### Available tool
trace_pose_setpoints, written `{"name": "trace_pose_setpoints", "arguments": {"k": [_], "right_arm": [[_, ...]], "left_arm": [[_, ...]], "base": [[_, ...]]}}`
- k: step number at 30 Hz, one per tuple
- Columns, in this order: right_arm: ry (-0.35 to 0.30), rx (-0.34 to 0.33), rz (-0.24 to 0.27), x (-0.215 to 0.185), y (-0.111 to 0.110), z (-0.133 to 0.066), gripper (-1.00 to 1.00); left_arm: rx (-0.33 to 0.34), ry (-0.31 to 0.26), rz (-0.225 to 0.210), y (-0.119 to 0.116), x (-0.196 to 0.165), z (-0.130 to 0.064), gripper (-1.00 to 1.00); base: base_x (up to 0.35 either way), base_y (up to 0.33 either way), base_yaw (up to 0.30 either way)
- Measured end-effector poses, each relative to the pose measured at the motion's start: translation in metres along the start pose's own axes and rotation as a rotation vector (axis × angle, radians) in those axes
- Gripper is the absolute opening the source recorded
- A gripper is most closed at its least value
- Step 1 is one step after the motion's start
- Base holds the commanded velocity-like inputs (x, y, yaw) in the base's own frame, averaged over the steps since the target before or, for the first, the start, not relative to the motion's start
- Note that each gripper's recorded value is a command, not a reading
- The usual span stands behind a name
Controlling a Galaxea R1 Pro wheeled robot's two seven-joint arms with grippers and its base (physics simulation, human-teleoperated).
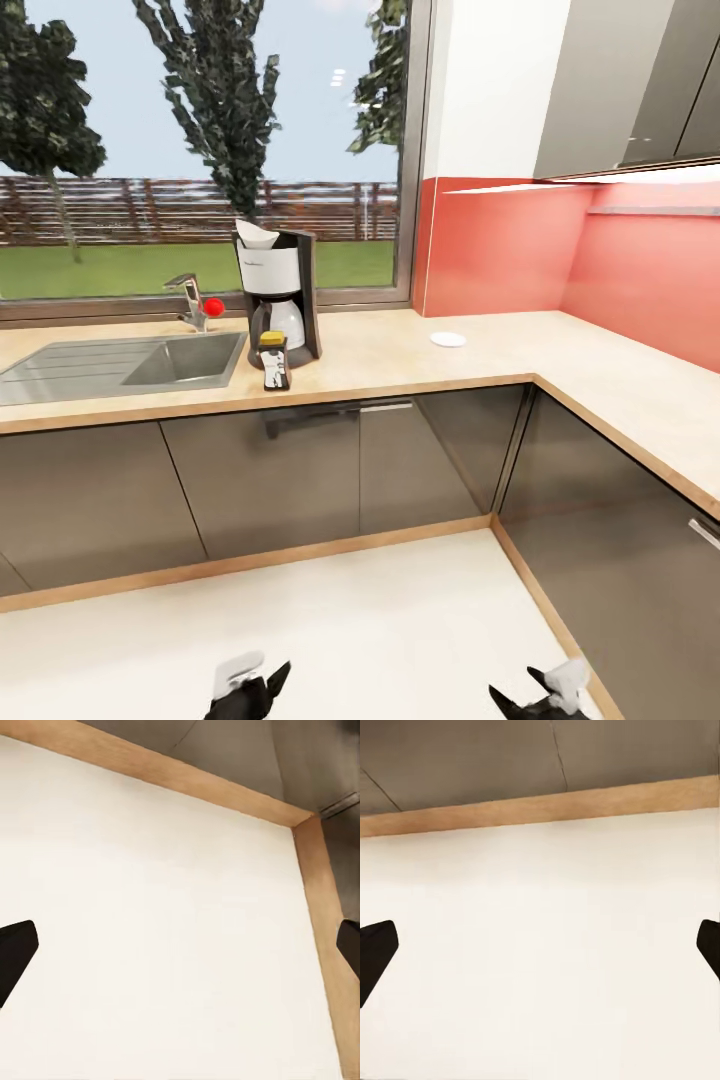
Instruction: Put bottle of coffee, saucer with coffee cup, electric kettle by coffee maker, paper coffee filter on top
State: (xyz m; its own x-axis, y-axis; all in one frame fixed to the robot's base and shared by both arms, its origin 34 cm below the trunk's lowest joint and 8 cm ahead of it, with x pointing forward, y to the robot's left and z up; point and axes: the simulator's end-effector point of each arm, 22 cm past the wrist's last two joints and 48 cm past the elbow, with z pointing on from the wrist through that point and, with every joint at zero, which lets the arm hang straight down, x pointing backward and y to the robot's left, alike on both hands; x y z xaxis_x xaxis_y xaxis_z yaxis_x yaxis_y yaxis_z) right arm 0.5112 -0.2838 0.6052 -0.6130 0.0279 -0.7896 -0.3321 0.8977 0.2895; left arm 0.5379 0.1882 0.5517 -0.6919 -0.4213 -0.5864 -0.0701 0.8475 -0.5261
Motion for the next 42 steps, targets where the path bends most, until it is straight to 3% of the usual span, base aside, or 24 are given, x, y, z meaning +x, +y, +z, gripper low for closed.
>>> {"name": "trace_pose_setpoints", "arguments": {"k": [8, 11, 12, 15, 16, 18, 22, 23, 24, 27, 30, 31, 36, 42], "right_arm": [[-0.142, -0.096, -0.001, -0.101, 0.036, 0.014, 1.0], [-0.216, -0.118, 0.002, -0.156, 0.044, 0.01, 1.0], [-0.262, -0.119, 0.009, -0.194, 0.044, 0.002, 1.0], [-0.305, -0.127, 0.006, -0.231, 0.047, -0.008, 1.0], [-0.365, -0.137, -0.011, -0.28, 0.05, -0.02, 1.0], [-0.413, -0.136, -0.021, -0.328, 0.047, -0.03, 1.0], [-0.455, -0.139, -0.025, -0.398, 0.043, -0.043, 1.0], [-0.424, -0.143, -0.008, -0.436, 0.043, -0.048, 1.0], [-0.515, -0.151, -0.052, -0.515, 0.054, -0.07, 1.0], [-0.524, -0.114, -0.05, -0.551, 0.052, -0.08, 1.0], [-0.549, -0.013, -0.036, -0.607, 0.041, -0.103, 1.0], [-0.574, 0.123, -0.008, -0.641, 0.016, -0.123, 1.0], [-0.611, 0.276, 0.021, -0.684, -0.022, -0.155, 1.0], [-0.609, 0.333, 0.057, -0.703, -0.047, -0.167, 1.0]], "left_arm": [[0.168, -0.093, 0.039, -0.047, -0.046, 0.005, 1.0], [0.254, -0.131, 0.061, -0.069, -0.065, 0.002, 1.0], [0.311, -0.152, 0.075, -0.084, -0.075, -0.001, 1.0], [0.354, -0.172, 0.09, -0.096, -0.085, -0.003, 1.0], [0.388, -0.199, 0.106, -0.107, -0.098, -0.005, 1.0], [0.407, -0.208, 0.113, -0.114, -0.104, -0.007, 1.0], [0.446, -0.21, 0.115, -0.126, -0.109, -0.009, 1.0], [0.515, -0.209, 0.12, -0.14, -0.111, -0.016, 1.0], [0.529, -0.209, 0.12, -0.143, -0.111, -0.018, 1.0], [0.542, -0.208, 0.12, -0.146, -0.11, -0.019, 1.0], [0.556, -0.207, 0.119, -0.15, -0.109, -0.02, 1.0], [0.56, -0.208, 0.12, -0.151, -0.11, -0.02, 1.0], [0.563, -0.209, 0.12, -0.152, -0.11, -0.021, 1.0], [0.563, -0.21, 0.12, -0.152, -0.111, -0.021, 1.0]], "base": [[0.0, 0.0, 0.0], [0.0, 0.0, 0.0], [0.0, 0.0, 0.0], [0.0, 0.0, 0.0], [0.0, 0.0, 0.0], [0.0, 0.0, 0.0], [0.0, 0.0, 0.0], [0.0, 0.0, 0.0], [0.0, 0.0, 0.0], [0.0, 0.0, 0.0], [0.035, -0.002, 0.0], [0.143, -0.016, 0.0], [0.241, -0.058, 0.0], [0.148, -0.035, 0.0]]}}
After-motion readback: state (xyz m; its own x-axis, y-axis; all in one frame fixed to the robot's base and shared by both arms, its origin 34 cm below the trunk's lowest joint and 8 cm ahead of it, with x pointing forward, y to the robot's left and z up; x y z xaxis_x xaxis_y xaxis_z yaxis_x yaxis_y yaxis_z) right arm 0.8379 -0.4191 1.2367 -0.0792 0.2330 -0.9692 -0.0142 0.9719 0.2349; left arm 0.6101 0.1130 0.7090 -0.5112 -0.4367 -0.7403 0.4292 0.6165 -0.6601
